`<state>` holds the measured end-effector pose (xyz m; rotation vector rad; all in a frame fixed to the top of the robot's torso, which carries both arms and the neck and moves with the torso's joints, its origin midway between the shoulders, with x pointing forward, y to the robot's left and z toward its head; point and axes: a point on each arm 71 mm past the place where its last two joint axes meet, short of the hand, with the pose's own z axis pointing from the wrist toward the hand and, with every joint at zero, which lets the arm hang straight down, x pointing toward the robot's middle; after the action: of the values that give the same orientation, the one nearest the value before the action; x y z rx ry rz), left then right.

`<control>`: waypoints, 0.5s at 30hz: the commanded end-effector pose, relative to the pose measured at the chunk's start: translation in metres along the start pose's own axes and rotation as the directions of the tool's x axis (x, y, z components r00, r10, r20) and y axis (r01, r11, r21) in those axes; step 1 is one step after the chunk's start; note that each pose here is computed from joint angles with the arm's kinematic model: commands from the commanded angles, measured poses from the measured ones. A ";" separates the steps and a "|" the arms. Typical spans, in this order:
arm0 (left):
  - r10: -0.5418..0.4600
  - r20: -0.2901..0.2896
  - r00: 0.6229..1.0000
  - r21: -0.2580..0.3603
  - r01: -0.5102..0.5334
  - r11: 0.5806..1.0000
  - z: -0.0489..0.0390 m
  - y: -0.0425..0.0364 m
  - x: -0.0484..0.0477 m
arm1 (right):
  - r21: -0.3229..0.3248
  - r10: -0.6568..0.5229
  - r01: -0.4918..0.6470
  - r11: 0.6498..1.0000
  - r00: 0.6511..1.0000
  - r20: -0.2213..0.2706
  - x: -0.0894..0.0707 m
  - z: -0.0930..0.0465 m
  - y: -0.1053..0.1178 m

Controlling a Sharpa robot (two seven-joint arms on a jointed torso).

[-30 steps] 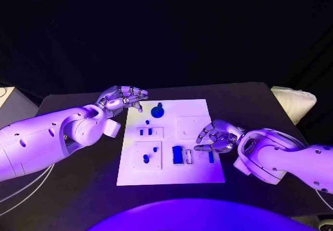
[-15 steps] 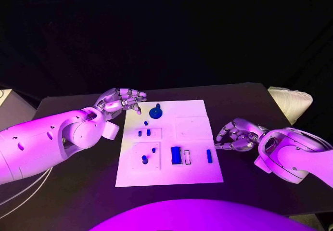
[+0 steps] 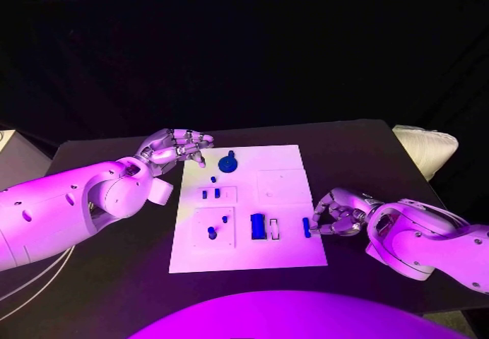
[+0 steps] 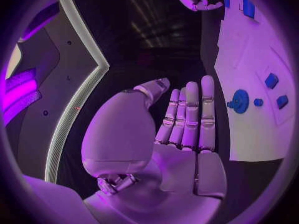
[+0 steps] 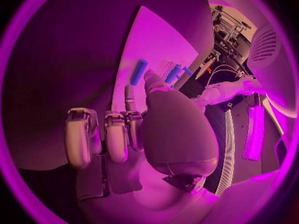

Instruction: Assemble the parts on the task board

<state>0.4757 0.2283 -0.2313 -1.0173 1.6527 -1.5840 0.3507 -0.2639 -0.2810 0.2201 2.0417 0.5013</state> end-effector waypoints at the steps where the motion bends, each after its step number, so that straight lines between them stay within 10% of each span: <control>1: -0.002 -0.024 1.000 0.015 0.002 1.000 -0.0003 -0.0012 0.0026 | 0.014 -0.052 0.053 0.999 0.999 -0.010 0.004 0.003 -0.001; 15: 0.002 -0.024 1.000 0.013 -0.002 1.000 -0.0016 -0.0011 0.0012 | 0.024 -0.068 0.069 0.997 0.997 -0.023 0.017 0.012 0.007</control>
<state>0.4749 0.2304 -0.2313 -1.0115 1.6557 -1.5818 0.3536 -0.2477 -0.2932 0.1810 2.0555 0.4742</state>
